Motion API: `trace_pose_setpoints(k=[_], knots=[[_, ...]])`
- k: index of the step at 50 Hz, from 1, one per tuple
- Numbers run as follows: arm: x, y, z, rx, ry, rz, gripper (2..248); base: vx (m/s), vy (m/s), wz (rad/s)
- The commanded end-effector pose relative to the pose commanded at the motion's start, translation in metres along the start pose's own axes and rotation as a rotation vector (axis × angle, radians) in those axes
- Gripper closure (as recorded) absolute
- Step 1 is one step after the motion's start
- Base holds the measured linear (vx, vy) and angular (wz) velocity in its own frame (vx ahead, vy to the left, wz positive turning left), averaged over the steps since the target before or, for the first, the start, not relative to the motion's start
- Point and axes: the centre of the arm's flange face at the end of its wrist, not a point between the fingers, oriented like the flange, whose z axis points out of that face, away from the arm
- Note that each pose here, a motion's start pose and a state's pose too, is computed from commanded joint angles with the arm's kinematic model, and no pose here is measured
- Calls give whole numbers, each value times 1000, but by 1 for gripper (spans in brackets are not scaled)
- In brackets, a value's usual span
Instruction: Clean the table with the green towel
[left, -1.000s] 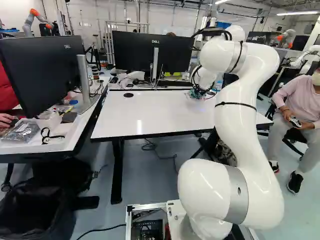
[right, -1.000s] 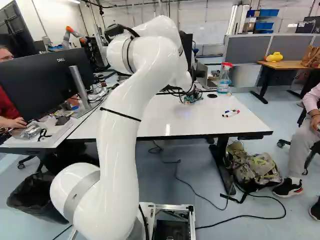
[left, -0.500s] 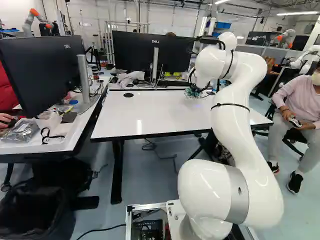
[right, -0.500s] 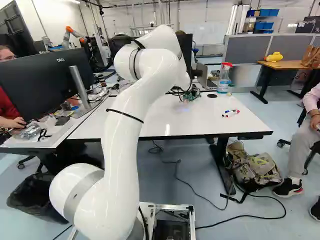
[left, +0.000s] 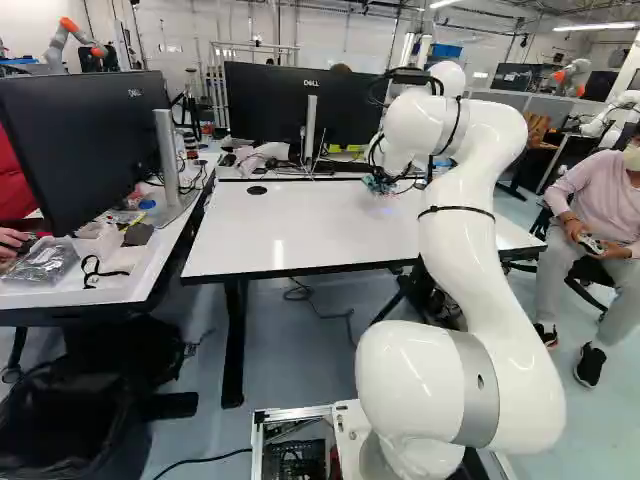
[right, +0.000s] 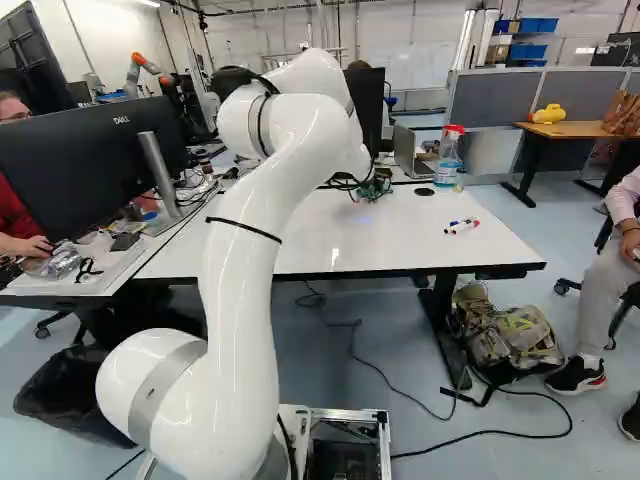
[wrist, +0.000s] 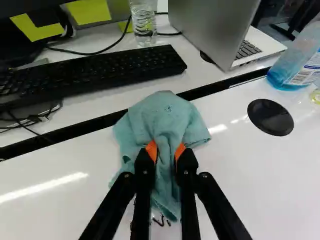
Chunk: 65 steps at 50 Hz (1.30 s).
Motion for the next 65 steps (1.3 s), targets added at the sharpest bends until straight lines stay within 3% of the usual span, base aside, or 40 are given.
trace_pose_setpoints(k=[30, 65], knots=[[-24, -32, -41, 33, -53, -29, 192, 0, 0, 0], [-59, -38, -97, 42, -114, -40, 192, 0, 0, 0]])
